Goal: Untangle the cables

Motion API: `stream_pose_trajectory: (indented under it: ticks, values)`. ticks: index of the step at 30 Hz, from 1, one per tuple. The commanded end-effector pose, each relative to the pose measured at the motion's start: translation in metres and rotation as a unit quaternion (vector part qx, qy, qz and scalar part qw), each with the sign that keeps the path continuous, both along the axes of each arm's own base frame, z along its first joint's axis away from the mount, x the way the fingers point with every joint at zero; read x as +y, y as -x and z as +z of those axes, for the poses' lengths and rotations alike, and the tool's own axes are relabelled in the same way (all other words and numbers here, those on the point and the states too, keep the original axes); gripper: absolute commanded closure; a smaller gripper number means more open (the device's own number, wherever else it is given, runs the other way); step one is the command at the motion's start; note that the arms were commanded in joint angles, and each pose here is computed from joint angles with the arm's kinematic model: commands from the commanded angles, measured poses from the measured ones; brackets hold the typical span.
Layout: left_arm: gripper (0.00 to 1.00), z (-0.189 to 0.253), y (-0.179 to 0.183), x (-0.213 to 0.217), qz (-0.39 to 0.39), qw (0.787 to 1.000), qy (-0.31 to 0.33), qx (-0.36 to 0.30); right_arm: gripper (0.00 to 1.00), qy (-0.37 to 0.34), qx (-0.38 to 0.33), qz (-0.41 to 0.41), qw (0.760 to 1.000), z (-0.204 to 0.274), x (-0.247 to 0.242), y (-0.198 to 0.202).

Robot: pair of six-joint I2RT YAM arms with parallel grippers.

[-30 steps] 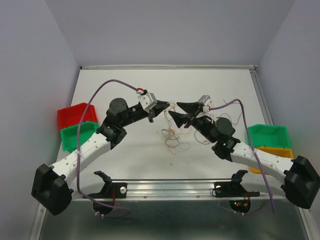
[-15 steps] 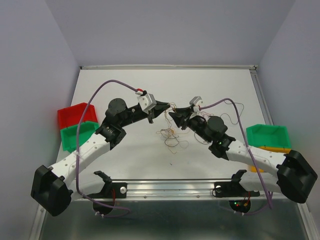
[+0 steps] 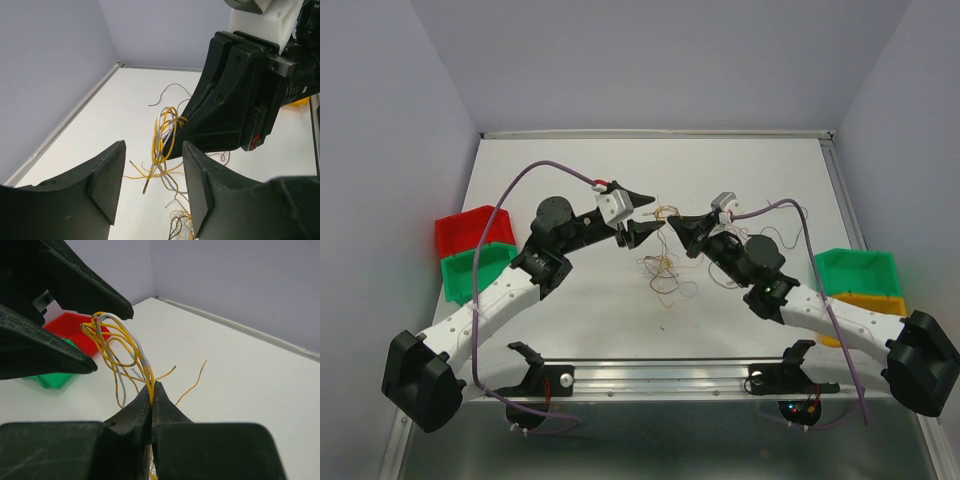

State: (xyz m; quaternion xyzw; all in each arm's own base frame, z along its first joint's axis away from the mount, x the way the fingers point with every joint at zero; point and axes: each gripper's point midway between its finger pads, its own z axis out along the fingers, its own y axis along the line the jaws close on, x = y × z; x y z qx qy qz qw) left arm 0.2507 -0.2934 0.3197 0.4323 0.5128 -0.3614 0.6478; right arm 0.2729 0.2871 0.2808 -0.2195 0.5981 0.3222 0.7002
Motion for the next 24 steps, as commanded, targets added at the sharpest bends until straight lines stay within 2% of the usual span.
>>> stream_pose_trajectory:
  ticks: [1, 9, 14, 18, 24]
  values:
    - [0.33, 0.004, 0.007, -0.003, -0.022, 0.999, -0.002, -0.034, 1.0, -0.027, -0.017, -0.024, 0.999, 0.017, -0.011, -0.001]
    - [0.21, -0.017, -0.001, -0.01, -0.031, 0.998, -0.038, -0.039, 1.0, -0.039, -0.028, -0.031, 0.998, 0.046, -0.011, -0.005]
    - [0.21, -0.027, -0.003, -0.015, -0.042, 0.998, -0.043, -0.03, 0.99, -0.048, -0.029, -0.021, 0.998, 0.065, -0.01, -0.001]
    - [0.26, -0.036, -0.011, -0.019, -0.034, 0.998, -0.046, -0.021, 0.99, -0.044, -0.026, -0.02, 0.998, 0.072, -0.01, 0.0]
    - [0.54, -0.044, -0.018, -0.024, -0.036, 0.998, -0.05, -0.008, 1.0, -0.034, -0.023, -0.017, 0.999, 0.08, -0.008, -0.001]
